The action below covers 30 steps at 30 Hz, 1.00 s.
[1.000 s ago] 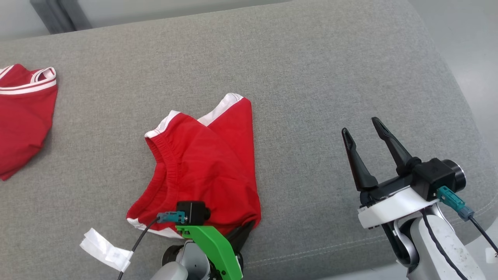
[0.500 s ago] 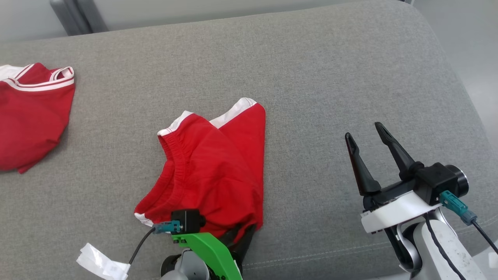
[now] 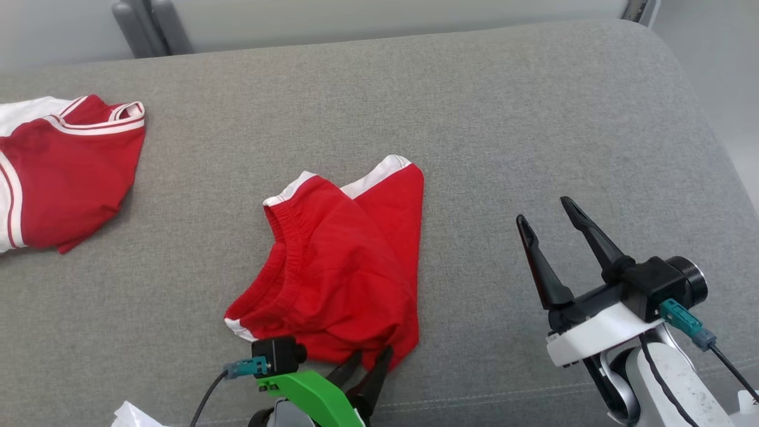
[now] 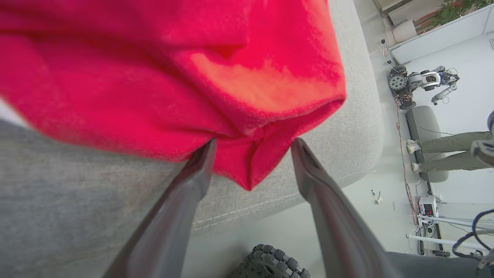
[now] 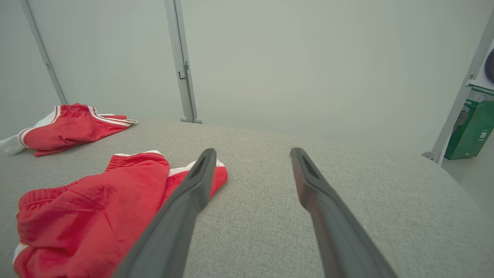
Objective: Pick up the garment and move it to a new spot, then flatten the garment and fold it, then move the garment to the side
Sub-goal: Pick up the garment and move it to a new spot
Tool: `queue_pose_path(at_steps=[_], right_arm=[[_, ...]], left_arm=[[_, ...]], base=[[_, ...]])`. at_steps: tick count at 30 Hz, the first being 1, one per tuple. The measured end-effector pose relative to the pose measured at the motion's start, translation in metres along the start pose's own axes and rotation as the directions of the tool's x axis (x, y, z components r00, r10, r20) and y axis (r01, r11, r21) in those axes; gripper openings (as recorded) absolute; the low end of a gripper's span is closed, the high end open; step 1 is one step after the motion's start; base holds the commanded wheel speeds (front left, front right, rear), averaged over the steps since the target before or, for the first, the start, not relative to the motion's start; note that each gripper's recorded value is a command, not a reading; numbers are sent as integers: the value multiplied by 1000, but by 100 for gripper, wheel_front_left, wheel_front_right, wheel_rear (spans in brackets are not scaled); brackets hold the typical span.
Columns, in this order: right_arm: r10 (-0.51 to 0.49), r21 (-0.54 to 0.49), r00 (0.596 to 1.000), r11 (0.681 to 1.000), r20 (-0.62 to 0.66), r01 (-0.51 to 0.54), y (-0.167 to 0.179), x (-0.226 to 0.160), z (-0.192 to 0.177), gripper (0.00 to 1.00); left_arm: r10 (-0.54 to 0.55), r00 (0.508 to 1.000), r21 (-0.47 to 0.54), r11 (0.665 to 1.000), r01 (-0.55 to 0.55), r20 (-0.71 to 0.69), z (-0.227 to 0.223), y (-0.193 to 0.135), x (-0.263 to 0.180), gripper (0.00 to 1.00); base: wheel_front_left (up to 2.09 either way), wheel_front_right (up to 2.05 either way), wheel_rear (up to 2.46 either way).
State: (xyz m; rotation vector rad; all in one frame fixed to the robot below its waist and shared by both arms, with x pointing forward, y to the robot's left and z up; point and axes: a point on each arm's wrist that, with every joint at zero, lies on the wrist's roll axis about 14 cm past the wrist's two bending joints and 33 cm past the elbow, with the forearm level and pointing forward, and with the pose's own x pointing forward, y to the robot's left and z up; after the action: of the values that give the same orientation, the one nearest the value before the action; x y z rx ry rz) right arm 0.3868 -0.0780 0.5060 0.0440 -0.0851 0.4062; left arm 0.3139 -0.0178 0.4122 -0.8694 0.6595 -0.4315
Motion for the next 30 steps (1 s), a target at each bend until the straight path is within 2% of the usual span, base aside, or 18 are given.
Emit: queue_pose_path(at_steps=[3, 6, 12, 16, 21, 25, 30], right_arm=[[42, -17, 999, 999, -4, -42, 9, 2, -1, 100], [128, -40, 992, 991, -21, -129, 31, 3, -6, 100], [286, -81, 957, 954, -42, -289, 71, 8, -13, 100], [354, -87, 934, 930, -37, -356, 89, 15, -12, 100], [425, -63, 903, 902, -59, -428, 114, 14, -21, 100], [465, -23, 883, 884, -63, -467, 134, 9, -22, 100], [447, 2, 891, 894, -75, -448, 130, 6, -27, 100]], left_arm=[[17, 999, 10, 1000, -17, 51, 9, 2, -4, 100], [55, 991, 13, 998, -57, 122, 24, 10, -9, 100], [99, 971, 16, 994, -105, 216, 42, 20, -22, 100], [123, 951, 4, 992, -129, 285, 54, 25, -32, 100], [144, 912, 41, 984, -173, 383, 76, 34, -52, 100], [143, 886, 146, 963, -228, 441, 93, 45, -70, 100], [74, 898, 313, 922, -227, 433, 100, 38, -69, 100]], base=[[0, 0, 0], [0, 0, 0], [0, 0, 0], [0, 0, 0], [0, 0, 0], [0, 0, 0], [0, 0, 0]])
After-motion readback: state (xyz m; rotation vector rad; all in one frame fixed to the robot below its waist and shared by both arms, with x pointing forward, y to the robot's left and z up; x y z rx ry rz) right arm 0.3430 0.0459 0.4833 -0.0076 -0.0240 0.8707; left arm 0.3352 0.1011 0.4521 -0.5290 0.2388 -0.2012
